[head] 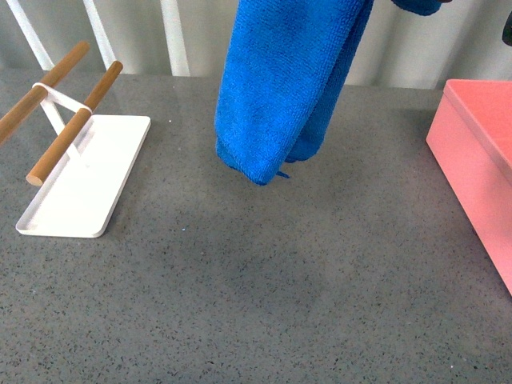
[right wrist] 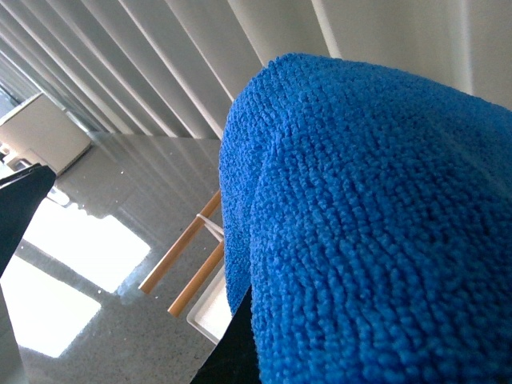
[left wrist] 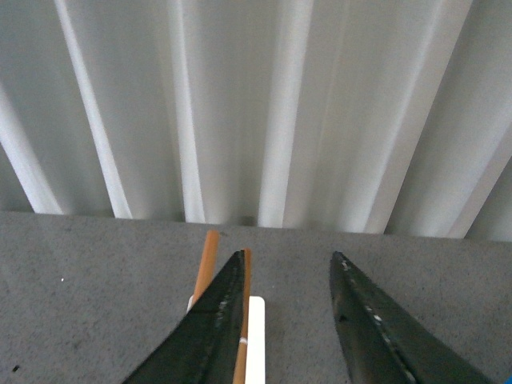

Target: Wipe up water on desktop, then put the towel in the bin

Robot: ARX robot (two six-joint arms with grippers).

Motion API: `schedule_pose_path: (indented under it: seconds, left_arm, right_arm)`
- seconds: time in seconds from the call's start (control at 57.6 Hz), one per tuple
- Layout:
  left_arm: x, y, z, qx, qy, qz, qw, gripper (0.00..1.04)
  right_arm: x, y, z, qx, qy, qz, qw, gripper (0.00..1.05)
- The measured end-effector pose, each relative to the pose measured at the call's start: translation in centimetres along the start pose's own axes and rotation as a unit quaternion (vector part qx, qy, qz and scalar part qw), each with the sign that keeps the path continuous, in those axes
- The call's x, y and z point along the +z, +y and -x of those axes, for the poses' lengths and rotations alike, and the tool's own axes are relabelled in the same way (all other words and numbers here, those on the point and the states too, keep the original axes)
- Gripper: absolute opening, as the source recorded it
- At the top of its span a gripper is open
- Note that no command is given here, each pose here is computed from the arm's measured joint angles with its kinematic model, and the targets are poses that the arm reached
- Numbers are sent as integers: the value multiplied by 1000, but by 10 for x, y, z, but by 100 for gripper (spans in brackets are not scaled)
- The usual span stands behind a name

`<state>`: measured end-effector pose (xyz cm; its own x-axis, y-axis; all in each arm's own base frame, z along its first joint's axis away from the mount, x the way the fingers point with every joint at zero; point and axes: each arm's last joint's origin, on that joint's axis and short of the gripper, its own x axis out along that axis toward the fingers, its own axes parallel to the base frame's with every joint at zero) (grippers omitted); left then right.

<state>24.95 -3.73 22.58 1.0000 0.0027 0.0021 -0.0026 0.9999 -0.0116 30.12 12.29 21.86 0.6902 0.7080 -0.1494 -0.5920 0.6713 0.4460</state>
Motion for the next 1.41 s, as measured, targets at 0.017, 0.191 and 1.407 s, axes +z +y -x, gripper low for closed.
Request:
schedule_pose_path:
  seconds: [0.017,0.191,1.407]
  left_arm:
    - [-3,2,4,-1,1,0,1000,32]
    - [-20,13,31,-5,6,-2,1000,4]
    - [-51,38,127,-2,-12,-4,1000,4]
  right_arm:
    - [0,1,0,0,1,2,1000,6]
    - [-3,3,-2,-7,3,5,1000,6]
    - [-12,-6,-7,-52,13,6,999,6]
